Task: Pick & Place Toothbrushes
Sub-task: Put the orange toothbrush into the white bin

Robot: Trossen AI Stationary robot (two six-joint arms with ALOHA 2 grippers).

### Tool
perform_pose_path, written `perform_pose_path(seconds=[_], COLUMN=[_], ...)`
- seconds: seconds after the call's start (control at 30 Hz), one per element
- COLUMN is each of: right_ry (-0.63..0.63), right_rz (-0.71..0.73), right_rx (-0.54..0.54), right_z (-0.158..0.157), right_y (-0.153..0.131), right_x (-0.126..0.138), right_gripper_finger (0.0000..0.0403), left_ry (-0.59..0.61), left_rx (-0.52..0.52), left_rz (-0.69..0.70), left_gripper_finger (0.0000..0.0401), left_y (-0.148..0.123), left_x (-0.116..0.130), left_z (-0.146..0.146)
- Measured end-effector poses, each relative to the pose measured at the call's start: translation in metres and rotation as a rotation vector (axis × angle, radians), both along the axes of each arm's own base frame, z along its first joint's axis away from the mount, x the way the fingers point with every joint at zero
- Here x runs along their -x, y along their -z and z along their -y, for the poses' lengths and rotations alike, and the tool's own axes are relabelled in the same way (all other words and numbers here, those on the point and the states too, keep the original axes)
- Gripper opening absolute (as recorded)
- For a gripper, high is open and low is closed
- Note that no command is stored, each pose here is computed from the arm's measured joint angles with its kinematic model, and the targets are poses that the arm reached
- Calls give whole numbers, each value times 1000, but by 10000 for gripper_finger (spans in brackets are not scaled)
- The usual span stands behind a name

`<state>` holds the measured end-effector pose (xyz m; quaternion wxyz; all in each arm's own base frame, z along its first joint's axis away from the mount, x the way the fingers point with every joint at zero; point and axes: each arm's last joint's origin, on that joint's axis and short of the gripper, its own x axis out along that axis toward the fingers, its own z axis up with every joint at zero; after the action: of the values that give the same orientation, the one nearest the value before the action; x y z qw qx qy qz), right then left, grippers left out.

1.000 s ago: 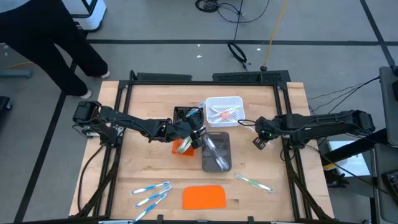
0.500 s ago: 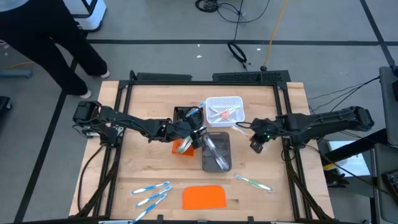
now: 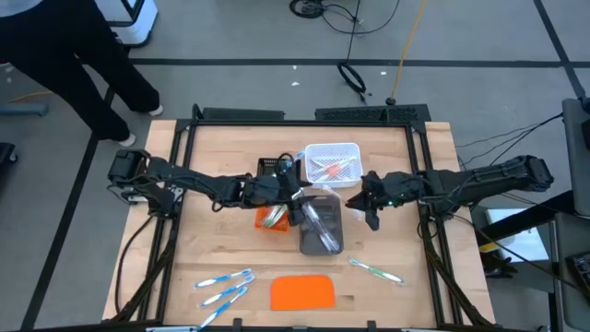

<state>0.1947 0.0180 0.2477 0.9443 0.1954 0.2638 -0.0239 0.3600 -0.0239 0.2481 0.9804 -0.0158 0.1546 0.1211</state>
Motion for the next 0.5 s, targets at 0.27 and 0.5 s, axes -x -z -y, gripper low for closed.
perform_pose_path(seconds=[0.27, 0.5], right_ry=[-27, -44], right_rz=[185, 253], right_rx=[114, 156], right_z=[0, 0], right_y=[-16, -20], right_x=[-7, -12], right_gripper_finger=[14, 14], left_ry=[125, 133], left_rx=[-9, -20], left_rz=[196, 312], left_gripper_finger=[187, 186], left_y=[-19, -31], left_x=[-5, -6], left_z=[4, -1])
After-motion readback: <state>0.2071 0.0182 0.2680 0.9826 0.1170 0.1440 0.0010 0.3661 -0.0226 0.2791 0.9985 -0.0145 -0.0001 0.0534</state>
